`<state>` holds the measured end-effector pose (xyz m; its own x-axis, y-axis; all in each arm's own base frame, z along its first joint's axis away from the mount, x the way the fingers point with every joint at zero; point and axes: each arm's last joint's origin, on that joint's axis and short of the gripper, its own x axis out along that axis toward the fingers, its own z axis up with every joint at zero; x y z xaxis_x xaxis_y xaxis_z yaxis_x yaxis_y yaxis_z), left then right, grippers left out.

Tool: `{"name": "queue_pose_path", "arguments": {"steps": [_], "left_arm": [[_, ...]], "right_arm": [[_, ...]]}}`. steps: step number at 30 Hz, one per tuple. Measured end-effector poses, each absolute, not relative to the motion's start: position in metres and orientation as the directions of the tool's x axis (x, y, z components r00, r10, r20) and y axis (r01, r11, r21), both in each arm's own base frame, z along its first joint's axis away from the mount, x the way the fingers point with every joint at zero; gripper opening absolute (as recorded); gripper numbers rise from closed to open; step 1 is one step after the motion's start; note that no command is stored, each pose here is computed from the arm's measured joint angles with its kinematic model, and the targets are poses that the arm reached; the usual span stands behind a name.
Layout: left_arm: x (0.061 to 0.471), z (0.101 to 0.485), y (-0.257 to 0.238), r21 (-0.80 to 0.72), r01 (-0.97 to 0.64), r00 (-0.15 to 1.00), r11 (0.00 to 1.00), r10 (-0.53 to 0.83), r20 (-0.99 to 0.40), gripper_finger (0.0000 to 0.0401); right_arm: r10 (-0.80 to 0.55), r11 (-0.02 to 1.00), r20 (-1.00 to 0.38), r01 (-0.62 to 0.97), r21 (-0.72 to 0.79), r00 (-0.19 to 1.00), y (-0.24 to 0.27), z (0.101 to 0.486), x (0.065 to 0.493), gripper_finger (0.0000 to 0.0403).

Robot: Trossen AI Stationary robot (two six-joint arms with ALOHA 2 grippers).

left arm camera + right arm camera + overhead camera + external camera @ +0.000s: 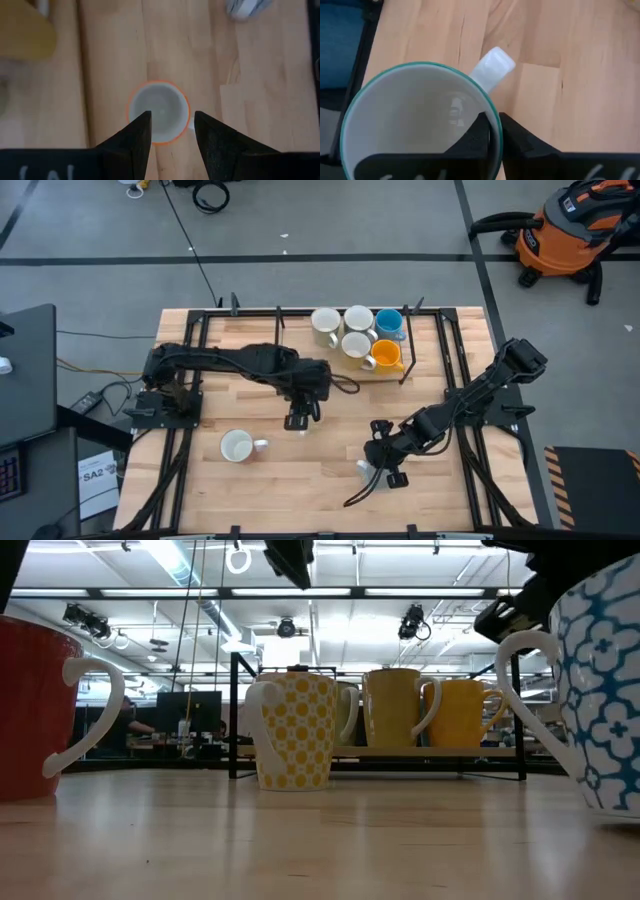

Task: Place coffee mugs
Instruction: Put the patterned blue mug on the shelf

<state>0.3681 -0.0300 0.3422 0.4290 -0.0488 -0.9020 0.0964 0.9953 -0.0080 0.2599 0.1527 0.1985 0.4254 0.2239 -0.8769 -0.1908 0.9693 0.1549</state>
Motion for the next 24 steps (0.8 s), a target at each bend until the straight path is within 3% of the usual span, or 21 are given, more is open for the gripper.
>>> {"name": "queue_pose_path", "arguments": {"steps": [8,14,24], "left_arm": [[0.334,0.379,-0.016,-0.001,0.062,0.494,0.998,-0.032,-0.869,0.0156],[0.314,0.402,-0.008,0.001,0.04,0.561,0.999,-0.021,-0.827,0.0156],[0.302,0.414,-0.006,0.001,0.033,0.597,0.999,-0.018,-0.802,0.0156]], "right_arm": [[0.244,0.953,-0.874,-0.273,0.134,0.421,0.136,0.207,0.273,0.004],[0.213,0.913,-0.875,-0.407,0.019,0.435,0.121,0.229,0.286,0.0036],[0.124,0.68,-0.935,-0.714,-0.164,0.333,0.09,0.238,0.287,0.0037]]}}
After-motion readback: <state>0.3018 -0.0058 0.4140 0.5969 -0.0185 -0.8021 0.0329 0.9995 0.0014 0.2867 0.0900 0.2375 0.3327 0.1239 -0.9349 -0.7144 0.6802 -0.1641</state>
